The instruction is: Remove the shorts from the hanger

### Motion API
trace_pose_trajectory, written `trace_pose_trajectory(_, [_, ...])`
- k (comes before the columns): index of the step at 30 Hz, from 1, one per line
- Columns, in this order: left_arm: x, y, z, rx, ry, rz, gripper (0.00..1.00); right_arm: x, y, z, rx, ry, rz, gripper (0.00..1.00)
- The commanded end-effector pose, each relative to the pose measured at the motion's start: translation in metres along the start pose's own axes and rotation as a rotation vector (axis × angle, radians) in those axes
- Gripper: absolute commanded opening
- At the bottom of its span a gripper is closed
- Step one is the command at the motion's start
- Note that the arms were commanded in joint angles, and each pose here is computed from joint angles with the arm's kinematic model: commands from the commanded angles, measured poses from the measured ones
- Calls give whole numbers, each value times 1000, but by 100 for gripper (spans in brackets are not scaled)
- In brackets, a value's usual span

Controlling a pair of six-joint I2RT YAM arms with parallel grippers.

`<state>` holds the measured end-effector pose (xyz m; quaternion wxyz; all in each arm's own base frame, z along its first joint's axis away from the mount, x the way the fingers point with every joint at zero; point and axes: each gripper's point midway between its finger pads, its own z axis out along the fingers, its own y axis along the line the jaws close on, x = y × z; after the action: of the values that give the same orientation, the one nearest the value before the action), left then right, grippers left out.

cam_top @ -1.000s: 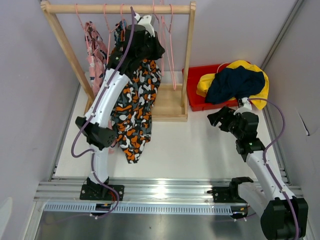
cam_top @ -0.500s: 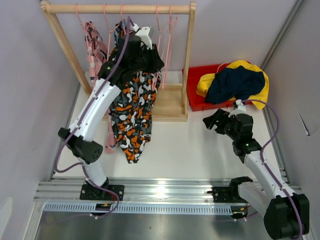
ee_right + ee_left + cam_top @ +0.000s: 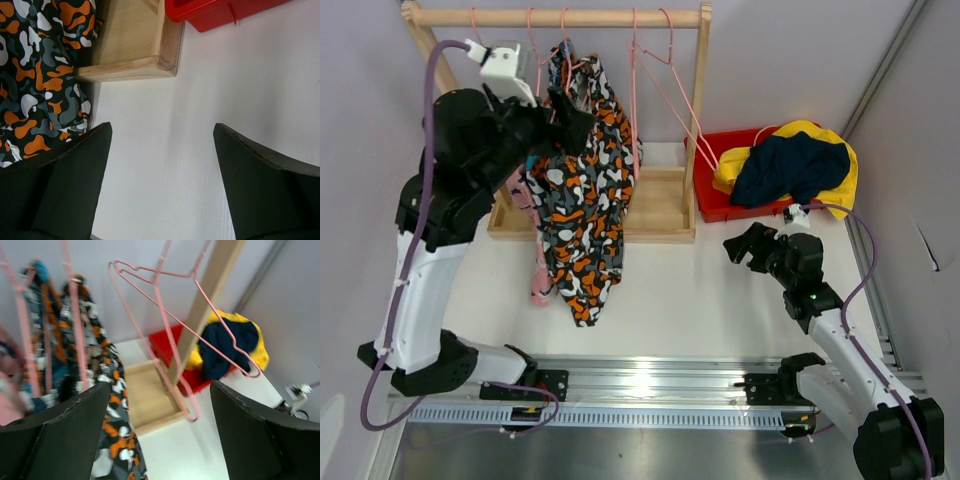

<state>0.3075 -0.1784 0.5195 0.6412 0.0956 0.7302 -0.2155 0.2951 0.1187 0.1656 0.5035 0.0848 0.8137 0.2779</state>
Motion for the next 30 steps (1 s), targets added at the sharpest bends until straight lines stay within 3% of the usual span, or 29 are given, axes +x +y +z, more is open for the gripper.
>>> trace_pose_trajectory(1, [8,36,10,-121,33,55,87,-5,3,-4,2,-33,-1,89])
trace_pose_trajectory(6, [22,70,26,-180,66,52,86,-4,1,-11,19,-31,-13,89])
trace_pose_trajectory(14, [47,91,58,-202,124,35,83,1,-4,-17,42,-26,-25,89])
trace_pose_trajectory(19, [58,104,74,-227,152,19,72,5,-8,-17,48,-18,-27,89])
trace_pose_trajectory(22, [59,106,79,-229,149,9,63,8,-10,-17,52,-11,-29,89])
trace_pose_trajectory(25, [63,112,86,-247,161,5,33,9,-10,-17,52,-9,-30,89])
trace_pose_trajectory(26, [61,113,86,-254,155,1,19,10,-10,-17,53,-8,-33,89])
trace_pose_trajectory(29, [62,115,90,-257,162,0,0,11,-12,-17,59,-2,-39,88])
trace_pose_trajectory(30, [61,114,90,-255,159,0,0,11,-13,-18,60,-3,-39,88])
